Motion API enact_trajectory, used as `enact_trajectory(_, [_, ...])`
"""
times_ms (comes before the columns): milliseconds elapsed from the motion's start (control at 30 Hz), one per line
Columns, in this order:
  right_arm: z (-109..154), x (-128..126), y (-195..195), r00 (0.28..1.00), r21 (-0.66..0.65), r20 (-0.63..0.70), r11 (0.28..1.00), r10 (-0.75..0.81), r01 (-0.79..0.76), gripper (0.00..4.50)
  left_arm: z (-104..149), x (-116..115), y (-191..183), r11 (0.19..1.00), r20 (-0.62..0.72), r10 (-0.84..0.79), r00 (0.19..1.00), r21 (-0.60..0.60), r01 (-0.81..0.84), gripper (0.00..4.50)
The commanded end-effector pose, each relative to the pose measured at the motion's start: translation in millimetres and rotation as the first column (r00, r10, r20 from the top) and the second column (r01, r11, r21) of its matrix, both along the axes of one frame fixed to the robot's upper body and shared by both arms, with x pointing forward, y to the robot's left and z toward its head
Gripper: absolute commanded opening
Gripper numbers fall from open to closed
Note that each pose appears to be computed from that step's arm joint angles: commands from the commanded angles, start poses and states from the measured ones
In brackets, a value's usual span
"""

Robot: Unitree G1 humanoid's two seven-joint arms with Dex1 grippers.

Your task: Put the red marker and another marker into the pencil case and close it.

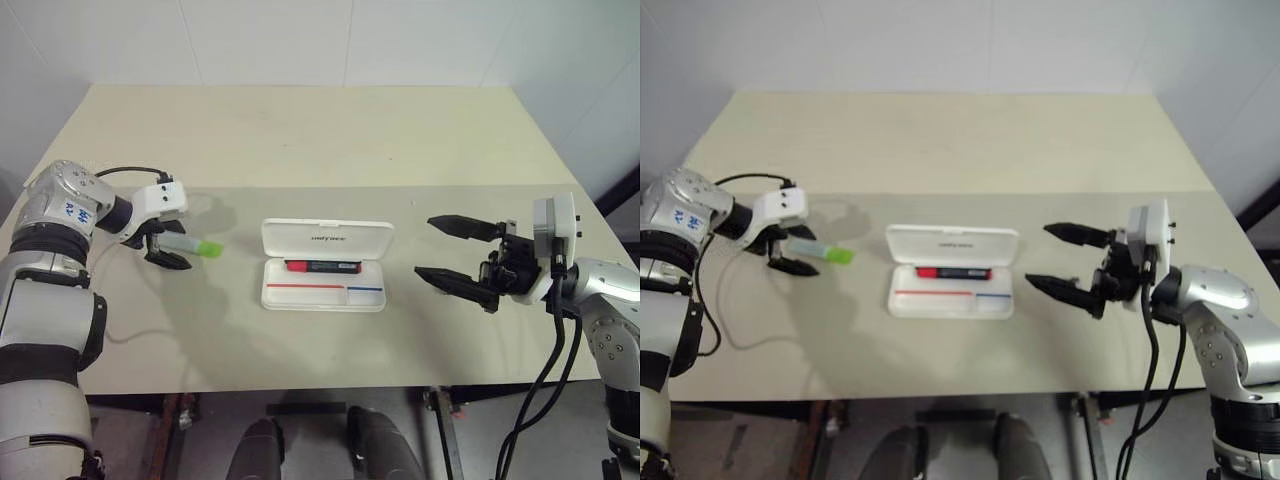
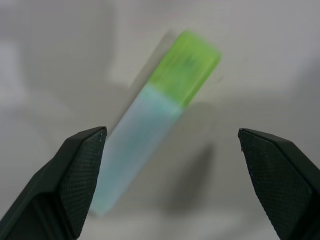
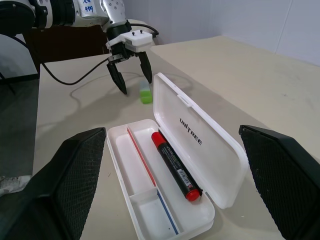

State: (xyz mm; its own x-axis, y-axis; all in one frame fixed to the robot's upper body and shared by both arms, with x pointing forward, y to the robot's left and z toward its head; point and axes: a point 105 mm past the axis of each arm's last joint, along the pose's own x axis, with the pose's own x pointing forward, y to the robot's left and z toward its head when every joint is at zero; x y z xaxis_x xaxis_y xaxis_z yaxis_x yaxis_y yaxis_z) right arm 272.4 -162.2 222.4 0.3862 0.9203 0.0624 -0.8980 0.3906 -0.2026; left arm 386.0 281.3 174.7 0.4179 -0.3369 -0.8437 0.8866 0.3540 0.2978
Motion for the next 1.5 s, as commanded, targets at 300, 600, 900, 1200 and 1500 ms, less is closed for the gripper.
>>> enact_trajectory(300, [4.2,-0.5,1.4,0.999,0.002,0.039,1.000,0.011,-0.011,4.50,-5.1,8.5,-7.0,0.998,0.025,-0.018,1.000,0.064,0.017,4.48])
enact_trajectory(600, [4.2,0.0,0.9,0.999,0.002,0.046,1.000,0.004,-0.004,4.50,-18.3,9.8,-8.0,0.998,0.018,0.006,1.000,0.060,-0.007,3.22])
enact_trajectory(900, [4.2,0.7,-2.1,0.999,0.000,0.050,1.000,-0.003,0.003,4.50,-17.9,12.0,-12.8,1.000,0.024,0.023,0.999,0.016,-0.023,1.12])
enact_trajectory(1200, [4.4,1.4,-2.3,0.999,-0.003,0.054,1.000,-0.007,0.007,4.50,12.3,21.0,-21.6,0.999,0.160,-0.024,0.987,-0.039,0.030,1.12])
enact_trajectory(1500, [5.9,-1.4,-7.5,0.998,-0.013,0.053,0.999,-0.032,0.033,4.50,96.9,17.6,-57.7,0.930,0.502,-0.172,0.847,-0.201,0.308,1.12])
